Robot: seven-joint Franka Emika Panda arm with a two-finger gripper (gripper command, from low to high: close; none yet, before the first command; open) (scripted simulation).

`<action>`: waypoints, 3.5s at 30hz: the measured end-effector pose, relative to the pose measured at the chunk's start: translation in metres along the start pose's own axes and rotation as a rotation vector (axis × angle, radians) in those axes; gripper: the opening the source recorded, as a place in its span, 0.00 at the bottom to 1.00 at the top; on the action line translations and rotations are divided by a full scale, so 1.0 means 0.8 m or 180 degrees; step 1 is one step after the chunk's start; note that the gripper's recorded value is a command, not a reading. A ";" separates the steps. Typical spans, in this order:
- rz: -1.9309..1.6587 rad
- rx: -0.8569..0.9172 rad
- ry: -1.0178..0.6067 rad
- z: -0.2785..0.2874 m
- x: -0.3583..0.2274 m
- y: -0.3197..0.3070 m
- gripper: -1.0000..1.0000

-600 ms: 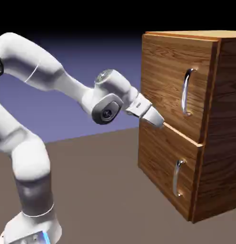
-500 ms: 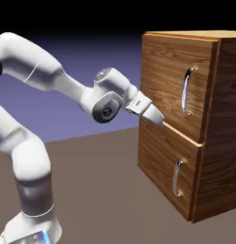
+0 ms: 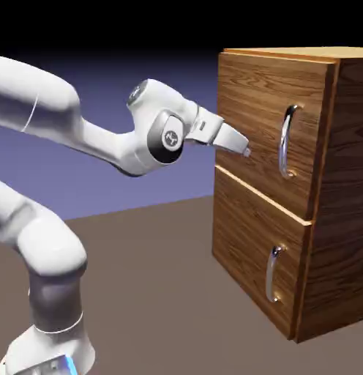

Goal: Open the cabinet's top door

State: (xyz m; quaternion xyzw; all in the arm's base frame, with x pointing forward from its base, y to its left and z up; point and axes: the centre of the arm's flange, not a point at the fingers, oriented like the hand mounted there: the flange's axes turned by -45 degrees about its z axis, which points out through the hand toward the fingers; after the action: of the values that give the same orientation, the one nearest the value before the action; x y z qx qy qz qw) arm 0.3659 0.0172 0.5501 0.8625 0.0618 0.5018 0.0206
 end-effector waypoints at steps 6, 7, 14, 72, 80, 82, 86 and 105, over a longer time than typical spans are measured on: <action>-0.0017 -0.0026 0.0262 -0.022 0.010 0.010 0.50; -0.0017 -0.0031 0.0306 -0.025 0.012 0.013 0.50; 0.0005 -0.0063 0.0610 -0.041 0.014 0.033 0.50; 0.0719 -0.1508 0.1543 -0.109 -0.099 0.017 0.00; 0.0823 -0.1911 0.1502 -0.145 -0.114 -0.036 0.00; 0.0847 -0.2003 0.1491 -0.153 -0.117 -0.049 0.00; 0.0893 -0.2185 0.1471 -0.166 -0.121 -0.075 0.00; 0.1182 -0.3339 0.1315 -0.221 -0.132 -0.254 0.00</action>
State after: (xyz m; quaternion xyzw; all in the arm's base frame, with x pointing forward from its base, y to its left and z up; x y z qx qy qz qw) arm 0.1432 0.2003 0.5264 0.6180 -0.3436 0.6181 0.3435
